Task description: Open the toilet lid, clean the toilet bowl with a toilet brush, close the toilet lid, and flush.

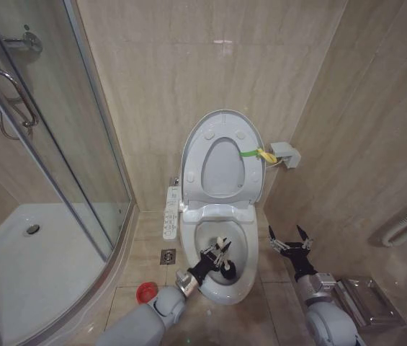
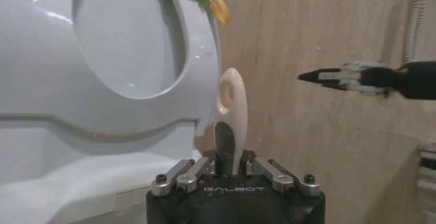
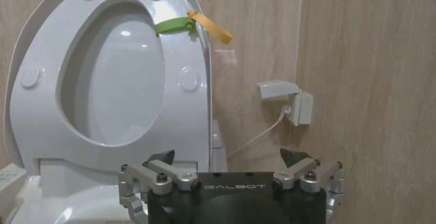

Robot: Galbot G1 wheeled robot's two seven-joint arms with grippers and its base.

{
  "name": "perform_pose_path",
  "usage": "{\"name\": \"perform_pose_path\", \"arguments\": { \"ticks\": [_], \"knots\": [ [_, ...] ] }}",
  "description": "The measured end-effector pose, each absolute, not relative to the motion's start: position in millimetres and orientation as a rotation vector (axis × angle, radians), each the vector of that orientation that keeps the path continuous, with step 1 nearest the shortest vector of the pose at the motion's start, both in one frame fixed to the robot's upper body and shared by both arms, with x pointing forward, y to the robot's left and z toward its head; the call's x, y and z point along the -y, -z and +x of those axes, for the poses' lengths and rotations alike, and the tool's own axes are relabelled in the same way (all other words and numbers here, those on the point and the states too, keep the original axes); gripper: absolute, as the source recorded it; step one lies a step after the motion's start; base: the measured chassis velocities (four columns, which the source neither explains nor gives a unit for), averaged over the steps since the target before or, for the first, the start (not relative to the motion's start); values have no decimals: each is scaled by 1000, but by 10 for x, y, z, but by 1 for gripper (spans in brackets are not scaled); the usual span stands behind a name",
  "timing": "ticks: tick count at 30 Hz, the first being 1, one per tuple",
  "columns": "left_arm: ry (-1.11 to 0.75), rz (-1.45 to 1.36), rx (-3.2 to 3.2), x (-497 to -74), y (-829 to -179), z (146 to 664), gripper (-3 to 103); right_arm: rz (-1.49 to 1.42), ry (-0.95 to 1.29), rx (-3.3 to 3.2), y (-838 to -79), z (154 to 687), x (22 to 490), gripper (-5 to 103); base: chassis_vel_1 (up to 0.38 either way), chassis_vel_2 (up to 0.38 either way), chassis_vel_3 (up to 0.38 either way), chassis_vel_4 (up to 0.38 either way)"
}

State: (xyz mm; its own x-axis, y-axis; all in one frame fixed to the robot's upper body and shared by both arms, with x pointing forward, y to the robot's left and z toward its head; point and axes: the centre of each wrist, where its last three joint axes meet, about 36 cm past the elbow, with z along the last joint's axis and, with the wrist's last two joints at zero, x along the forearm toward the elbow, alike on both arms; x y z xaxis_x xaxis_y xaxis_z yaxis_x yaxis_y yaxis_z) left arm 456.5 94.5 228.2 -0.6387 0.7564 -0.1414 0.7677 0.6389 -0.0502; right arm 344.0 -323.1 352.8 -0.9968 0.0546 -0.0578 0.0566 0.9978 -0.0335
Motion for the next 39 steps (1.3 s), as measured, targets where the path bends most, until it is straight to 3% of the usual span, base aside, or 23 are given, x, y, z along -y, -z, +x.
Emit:
{"name": "perform_pose_path", "arguments": {
  "ticks": [10, 16, 24, 39],
  "knots": [
    [80, 1199, -2785, -1199, -2217, 5031, 19, 86, 54, -3083, -3529, 3440, 3232, 100, 0, 0, 0, 0],
    [154, 1253, -2720, -1045, -2511, 4737, 19, 86, 54, -3083, -3528, 3440, 3231, 100, 0, 0, 0, 0],
    [182, 1311, -2726, -956, -2405, 4428, 19, 86, 54, -3083, -3528, 3440, 3231, 100, 0, 0, 0, 0],
    [55, 1168, -2814, -1347, -2185, 4879, 19, 86, 54, -3083, -3529, 3440, 3231, 100, 0, 0, 0, 0]
  ]
}}
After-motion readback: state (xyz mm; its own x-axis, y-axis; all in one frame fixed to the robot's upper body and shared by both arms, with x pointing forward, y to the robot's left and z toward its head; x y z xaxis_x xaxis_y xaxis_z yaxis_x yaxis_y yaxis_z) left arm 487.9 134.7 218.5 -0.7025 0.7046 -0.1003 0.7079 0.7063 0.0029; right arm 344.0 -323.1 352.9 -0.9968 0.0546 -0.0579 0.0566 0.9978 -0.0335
